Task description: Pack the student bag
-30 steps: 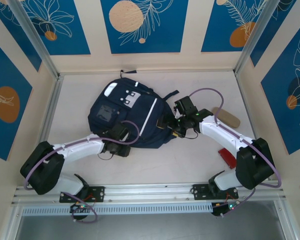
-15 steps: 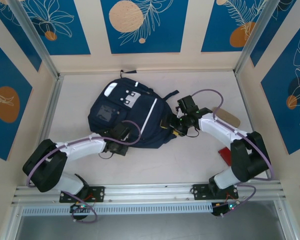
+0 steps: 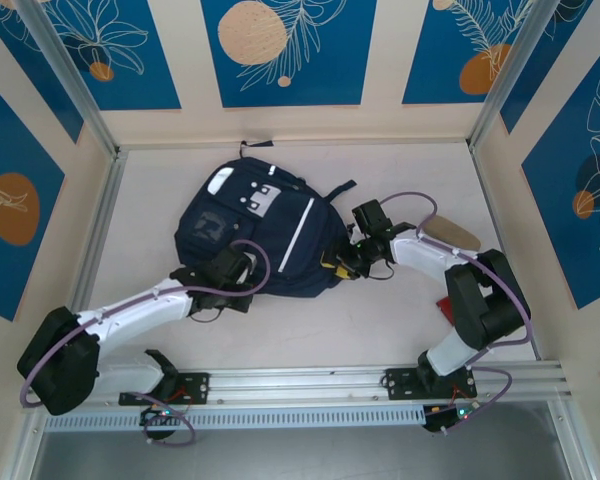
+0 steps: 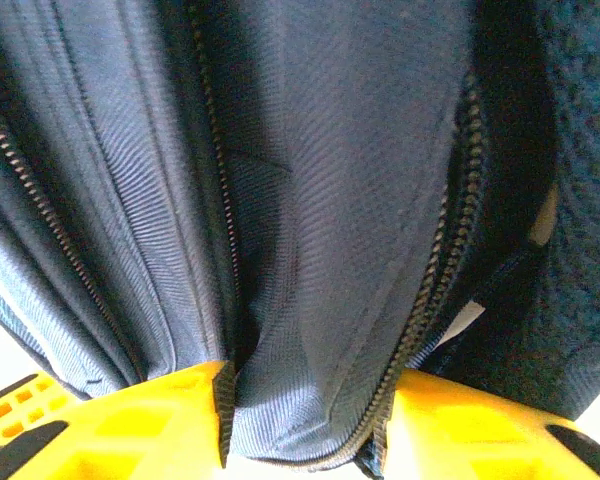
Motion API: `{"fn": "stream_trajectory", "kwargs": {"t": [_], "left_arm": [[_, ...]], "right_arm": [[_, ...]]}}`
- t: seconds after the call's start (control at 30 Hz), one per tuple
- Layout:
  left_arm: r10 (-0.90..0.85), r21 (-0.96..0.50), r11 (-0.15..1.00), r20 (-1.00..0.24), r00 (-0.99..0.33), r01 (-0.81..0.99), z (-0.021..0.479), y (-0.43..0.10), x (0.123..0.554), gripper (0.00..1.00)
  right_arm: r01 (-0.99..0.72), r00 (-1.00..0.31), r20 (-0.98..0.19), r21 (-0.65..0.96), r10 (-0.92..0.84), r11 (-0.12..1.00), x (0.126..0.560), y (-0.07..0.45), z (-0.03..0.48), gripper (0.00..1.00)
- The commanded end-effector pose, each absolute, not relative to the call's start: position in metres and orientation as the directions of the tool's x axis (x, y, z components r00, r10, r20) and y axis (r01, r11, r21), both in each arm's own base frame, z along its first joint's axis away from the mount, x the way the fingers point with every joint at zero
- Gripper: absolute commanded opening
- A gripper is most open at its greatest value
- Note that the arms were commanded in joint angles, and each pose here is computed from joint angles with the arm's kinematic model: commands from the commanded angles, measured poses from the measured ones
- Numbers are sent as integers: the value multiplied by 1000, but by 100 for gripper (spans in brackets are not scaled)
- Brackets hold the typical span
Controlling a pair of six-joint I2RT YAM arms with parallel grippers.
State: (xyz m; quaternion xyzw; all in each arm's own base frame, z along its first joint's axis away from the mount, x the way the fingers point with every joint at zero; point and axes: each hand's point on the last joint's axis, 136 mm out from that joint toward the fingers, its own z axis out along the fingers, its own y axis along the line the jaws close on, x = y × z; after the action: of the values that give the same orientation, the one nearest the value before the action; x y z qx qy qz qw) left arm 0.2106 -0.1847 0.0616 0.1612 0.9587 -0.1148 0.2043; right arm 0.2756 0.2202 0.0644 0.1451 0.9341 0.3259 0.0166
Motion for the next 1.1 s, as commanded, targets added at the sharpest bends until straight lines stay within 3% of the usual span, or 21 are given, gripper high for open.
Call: {"fn": "stream_trajectory", "kwargs": {"t": [0.0, 0.33, 0.57, 0.8, 0.83, 1.07], "left_arm": [[245, -278, 878, -440, -864, 390, 74, -208, 200, 0], [210, -362, 839, -473, -856, 406, 88, -263, 204, 0], [279, -381, 786, -483, -830, 486, 98, -326, 200, 0], [202, -478, 767, -454, -868, 429, 103, -368, 213, 0], [195, -491, 763, -444, -874, 420, 102, -371, 213, 3], [155, -478, 804, -405, -901, 353, 110, -341, 213, 52]], "right_arm": [[300, -949, 128, 651, 289, 697, 271, 230, 60, 36], [326, -936, 147, 703, 319, 632, 273, 246, 58, 17], [324, -933, 136, 723, 334, 610, 280, 253, 62, 15], [345, -919, 129, 719, 373, 604, 278, 236, 60, 20], [343, -919, 123, 720, 375, 603, 277, 233, 61, 23], [241, -934, -32, 678, 356, 694, 268, 199, 84, 38]]}}
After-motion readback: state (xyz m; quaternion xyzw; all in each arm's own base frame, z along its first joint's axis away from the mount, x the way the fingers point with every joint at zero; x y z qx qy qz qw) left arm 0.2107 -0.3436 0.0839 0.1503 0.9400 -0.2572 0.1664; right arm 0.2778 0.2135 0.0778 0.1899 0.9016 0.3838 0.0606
